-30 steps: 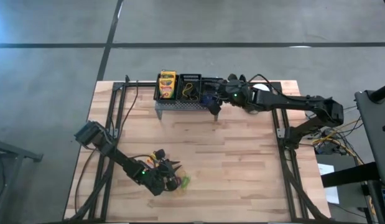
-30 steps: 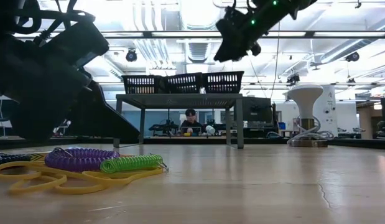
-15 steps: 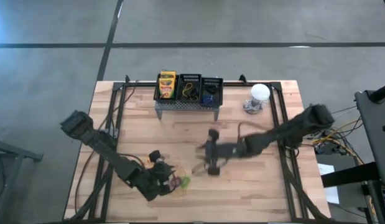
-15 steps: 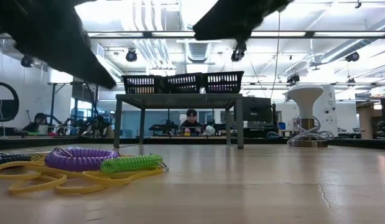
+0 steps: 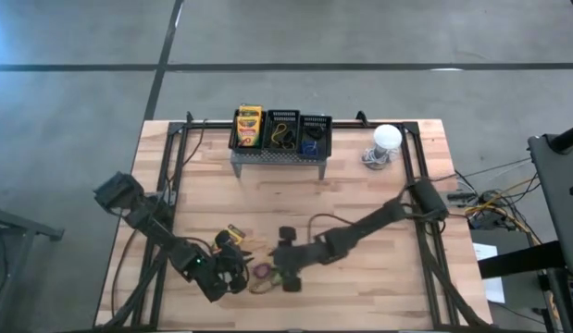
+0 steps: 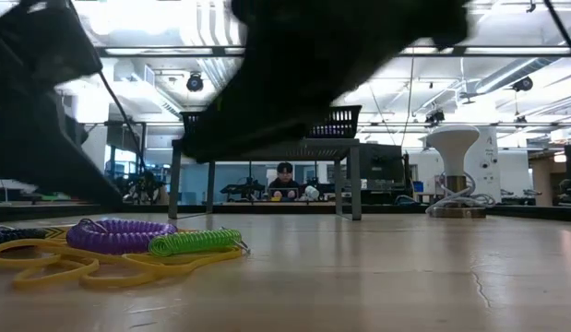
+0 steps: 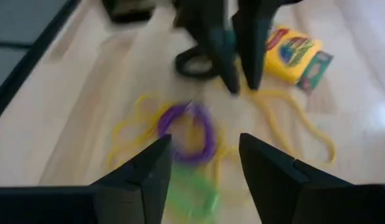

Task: Pick & Place Office Desk Supplies
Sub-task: Put the yellow rubber band into the middle black bin on the shelf

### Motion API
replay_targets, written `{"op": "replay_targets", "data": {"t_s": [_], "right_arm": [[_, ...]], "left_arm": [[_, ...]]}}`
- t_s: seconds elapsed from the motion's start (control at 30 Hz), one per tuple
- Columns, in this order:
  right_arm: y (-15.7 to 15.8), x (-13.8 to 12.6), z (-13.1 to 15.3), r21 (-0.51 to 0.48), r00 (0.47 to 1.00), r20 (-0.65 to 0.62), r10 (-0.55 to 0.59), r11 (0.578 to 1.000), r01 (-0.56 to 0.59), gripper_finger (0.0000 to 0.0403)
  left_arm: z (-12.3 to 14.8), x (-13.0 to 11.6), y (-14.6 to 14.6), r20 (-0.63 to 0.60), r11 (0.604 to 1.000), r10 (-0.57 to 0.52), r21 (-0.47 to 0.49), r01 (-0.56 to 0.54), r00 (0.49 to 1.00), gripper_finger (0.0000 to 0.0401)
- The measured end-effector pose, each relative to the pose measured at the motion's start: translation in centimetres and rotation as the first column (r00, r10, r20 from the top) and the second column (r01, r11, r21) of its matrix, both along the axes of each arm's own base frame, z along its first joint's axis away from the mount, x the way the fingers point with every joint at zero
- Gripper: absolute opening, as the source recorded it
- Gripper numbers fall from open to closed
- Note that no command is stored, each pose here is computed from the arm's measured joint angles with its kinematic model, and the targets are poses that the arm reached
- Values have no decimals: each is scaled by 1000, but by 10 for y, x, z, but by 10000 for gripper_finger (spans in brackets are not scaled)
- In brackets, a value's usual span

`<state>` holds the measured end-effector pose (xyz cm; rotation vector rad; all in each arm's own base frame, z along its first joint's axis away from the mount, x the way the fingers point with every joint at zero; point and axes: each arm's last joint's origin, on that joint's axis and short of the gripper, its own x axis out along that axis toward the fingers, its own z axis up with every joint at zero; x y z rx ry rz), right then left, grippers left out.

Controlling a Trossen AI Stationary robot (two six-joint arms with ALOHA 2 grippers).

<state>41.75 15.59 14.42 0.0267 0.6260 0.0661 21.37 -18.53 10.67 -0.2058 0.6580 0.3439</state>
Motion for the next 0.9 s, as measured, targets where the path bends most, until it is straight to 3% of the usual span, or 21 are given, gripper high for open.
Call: {"op": "replay_targets", "data": {"t_s": [0.17,0.3,0.5,0.67,0.9], "right_arm": [[-10,30,-16,-125,991,-133,-34,992,18,196],[-16,51,-10,-201,993,-108,-46,979,23,190],[-40,67,-27,-175,982,-187,21,983,-55,168],[-51,72,-30,-153,982,-185,42,986,-71,143],[-61,75,-41,-102,971,-220,96,987,-121,101]], "left_arm": [[-5,-5,1,-7,1000,5,-3,-5,1000,78],[-9,-8,5,-25,1000,5,16,-5,1000,78],[-13,-13,10,-29,998,31,48,-29,999,78],[-8,-13,9,-15,999,39,29,-39,999,78],[3,-18,16,23,990,137,-14,-137,990,78]]}}
